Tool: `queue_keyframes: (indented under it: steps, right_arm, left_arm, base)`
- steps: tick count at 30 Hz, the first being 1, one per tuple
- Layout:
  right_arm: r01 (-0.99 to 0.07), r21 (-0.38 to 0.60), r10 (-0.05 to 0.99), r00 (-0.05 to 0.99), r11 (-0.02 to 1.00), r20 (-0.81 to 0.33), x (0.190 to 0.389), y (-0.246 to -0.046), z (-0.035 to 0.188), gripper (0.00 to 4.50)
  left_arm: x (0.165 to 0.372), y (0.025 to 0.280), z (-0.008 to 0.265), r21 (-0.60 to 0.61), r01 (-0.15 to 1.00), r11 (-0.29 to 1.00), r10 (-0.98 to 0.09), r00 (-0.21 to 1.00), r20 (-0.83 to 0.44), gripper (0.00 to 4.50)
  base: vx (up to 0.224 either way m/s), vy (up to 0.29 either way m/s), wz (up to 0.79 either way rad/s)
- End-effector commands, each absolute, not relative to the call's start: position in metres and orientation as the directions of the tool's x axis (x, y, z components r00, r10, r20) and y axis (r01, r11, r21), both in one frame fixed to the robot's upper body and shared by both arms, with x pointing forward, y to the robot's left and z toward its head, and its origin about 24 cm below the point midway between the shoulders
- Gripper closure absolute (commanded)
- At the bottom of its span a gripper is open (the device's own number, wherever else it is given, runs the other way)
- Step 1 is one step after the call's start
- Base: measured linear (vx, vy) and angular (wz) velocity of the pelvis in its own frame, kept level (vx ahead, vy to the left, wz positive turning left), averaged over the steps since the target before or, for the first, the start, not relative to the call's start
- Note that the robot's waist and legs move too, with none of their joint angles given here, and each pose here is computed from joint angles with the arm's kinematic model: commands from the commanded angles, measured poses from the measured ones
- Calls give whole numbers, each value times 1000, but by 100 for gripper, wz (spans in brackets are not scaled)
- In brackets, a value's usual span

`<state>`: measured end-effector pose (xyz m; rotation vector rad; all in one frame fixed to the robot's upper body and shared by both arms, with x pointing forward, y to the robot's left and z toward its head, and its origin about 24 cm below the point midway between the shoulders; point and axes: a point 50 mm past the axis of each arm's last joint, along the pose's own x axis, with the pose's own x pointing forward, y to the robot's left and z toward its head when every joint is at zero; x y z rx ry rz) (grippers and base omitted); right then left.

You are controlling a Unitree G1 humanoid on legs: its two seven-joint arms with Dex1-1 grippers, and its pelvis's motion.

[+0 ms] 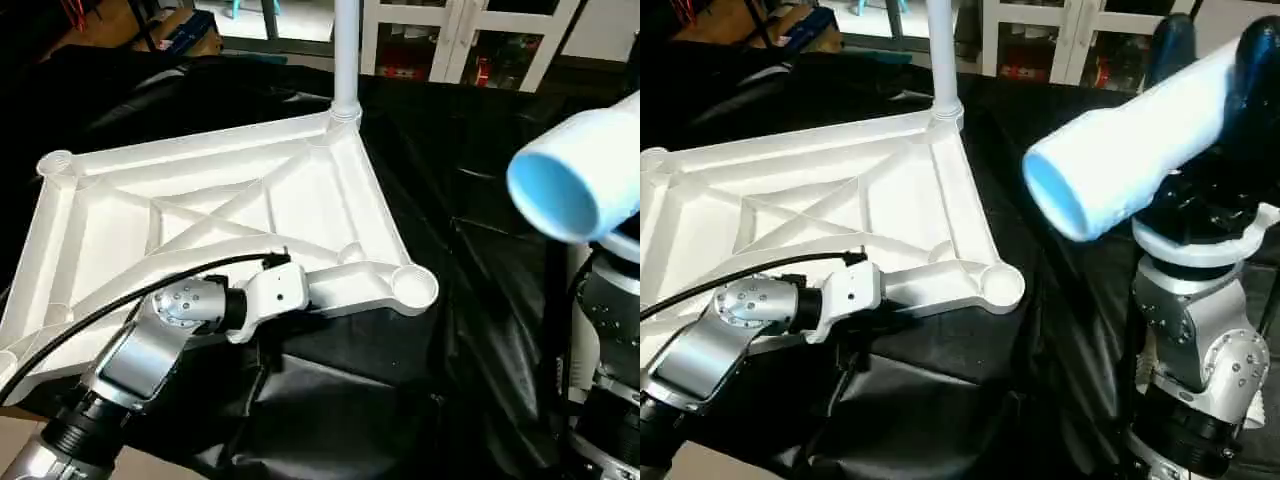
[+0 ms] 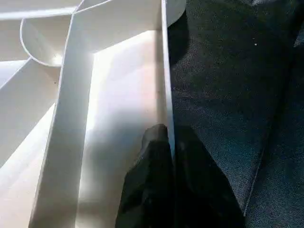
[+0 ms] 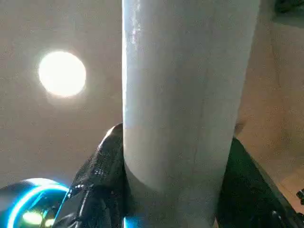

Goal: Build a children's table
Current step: Insert table leg to table base

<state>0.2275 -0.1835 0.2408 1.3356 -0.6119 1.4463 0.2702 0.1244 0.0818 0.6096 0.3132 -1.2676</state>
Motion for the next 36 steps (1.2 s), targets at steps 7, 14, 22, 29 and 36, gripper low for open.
queue_keyframes:
  steps: [7,14,22,29,36]
  right_arm:
    - [-800,599,344,555,-29,757,258,-188,240,270]
    - [-560,828,79,827,26,557,292,-219,217,270]
    - [-470,876,-34,883,-112,469,295,-221,218,270]
    - [-463,876,-21,885,-136,464,293,-217,219,270]
    - [-487,857,8,869,-166,495,289,-211,227,270]
  left_arm:
    - [263,127,56,164,966,202,-765,260,-589,450]
    - [263,125,57,165,964,207,-768,264,-584,450]
    - [260,127,56,159,965,211,-766,264,-587,450]
    - [260,127,57,157,966,207,-766,260,-588,450]
    - [261,127,59,159,965,208,-766,262,-587,450]
  base:
    - [0,0,0]
    - [0,0,0]
    - [0,0,0]
    - [0,0,0]
    - [0,0,0]
